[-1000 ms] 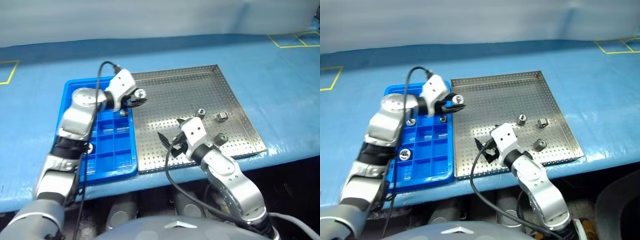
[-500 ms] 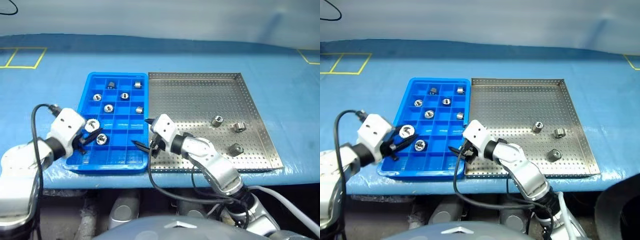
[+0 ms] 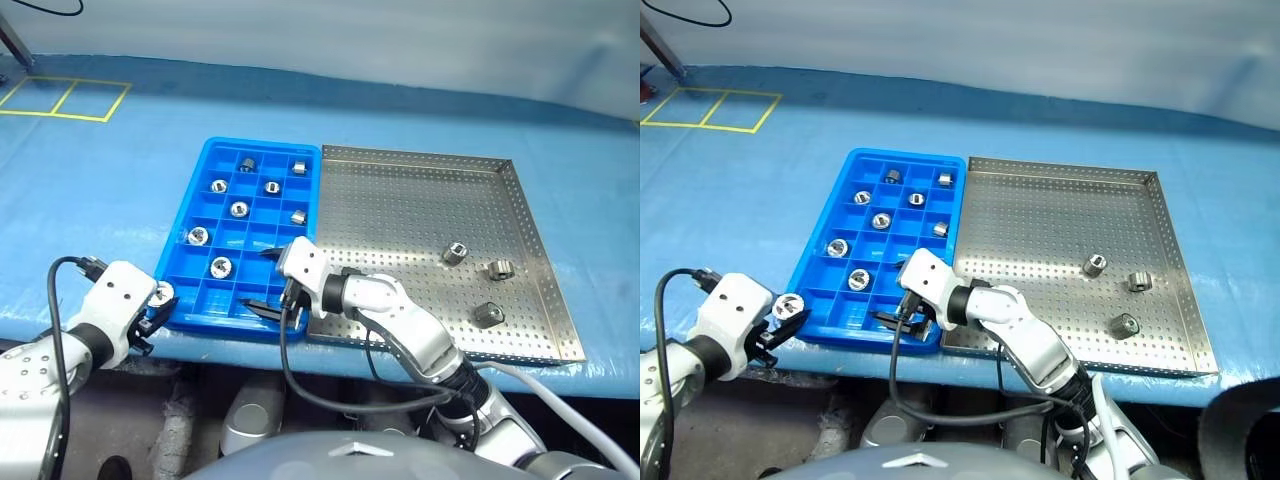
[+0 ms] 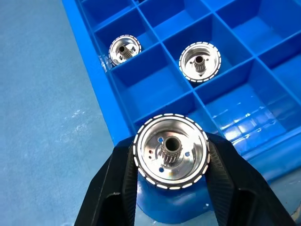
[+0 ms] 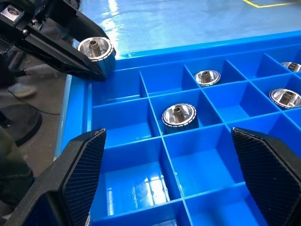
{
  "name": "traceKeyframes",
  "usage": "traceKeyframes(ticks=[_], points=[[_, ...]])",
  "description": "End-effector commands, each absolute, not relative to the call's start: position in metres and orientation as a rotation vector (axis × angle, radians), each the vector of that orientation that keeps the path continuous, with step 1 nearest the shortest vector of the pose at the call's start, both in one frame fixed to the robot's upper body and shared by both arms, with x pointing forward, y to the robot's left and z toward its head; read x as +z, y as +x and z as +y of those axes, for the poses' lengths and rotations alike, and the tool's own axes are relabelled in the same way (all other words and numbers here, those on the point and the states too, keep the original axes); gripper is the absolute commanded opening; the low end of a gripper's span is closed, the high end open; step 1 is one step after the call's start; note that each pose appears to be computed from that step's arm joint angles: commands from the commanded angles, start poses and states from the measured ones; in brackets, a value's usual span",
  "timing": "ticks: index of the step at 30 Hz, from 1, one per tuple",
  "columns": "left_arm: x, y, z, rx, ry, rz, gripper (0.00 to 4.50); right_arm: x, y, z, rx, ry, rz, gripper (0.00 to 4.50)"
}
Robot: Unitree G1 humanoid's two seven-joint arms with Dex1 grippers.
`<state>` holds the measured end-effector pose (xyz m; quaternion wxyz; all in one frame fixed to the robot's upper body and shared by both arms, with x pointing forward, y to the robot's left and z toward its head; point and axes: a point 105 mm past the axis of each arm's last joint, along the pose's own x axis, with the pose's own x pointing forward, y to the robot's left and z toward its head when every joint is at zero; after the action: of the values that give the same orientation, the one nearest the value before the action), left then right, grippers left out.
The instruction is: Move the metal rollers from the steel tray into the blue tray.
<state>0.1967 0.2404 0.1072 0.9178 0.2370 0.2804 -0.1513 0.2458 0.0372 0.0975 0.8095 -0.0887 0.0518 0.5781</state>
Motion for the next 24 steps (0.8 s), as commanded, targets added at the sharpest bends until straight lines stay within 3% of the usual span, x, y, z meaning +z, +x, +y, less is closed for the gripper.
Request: traceKeyframes(ticks=[1,8,15,24], points=[[0.113,0.201,0.245,-0.28,0.527,0.558,1.73,0.108,0.243,0.038,1.237,-0.175,0.065,4.5],[0.109,0.219,0.236,-0.325,0.502,0.532,1.73,0.108,0.245,0.032,1.191,-0.169,0.064,4.5],[0.111,0.23,0.217,-0.437,0.466,0.5,4.08,0.112,0.246,0.014,1.09,-0.162,0.061,4.5],[0.157,0.273,0.172,-0.536,0.338,0.16,4.08,0.128,0.274,-0.052,0.66,-0.147,0.068,4.5]])
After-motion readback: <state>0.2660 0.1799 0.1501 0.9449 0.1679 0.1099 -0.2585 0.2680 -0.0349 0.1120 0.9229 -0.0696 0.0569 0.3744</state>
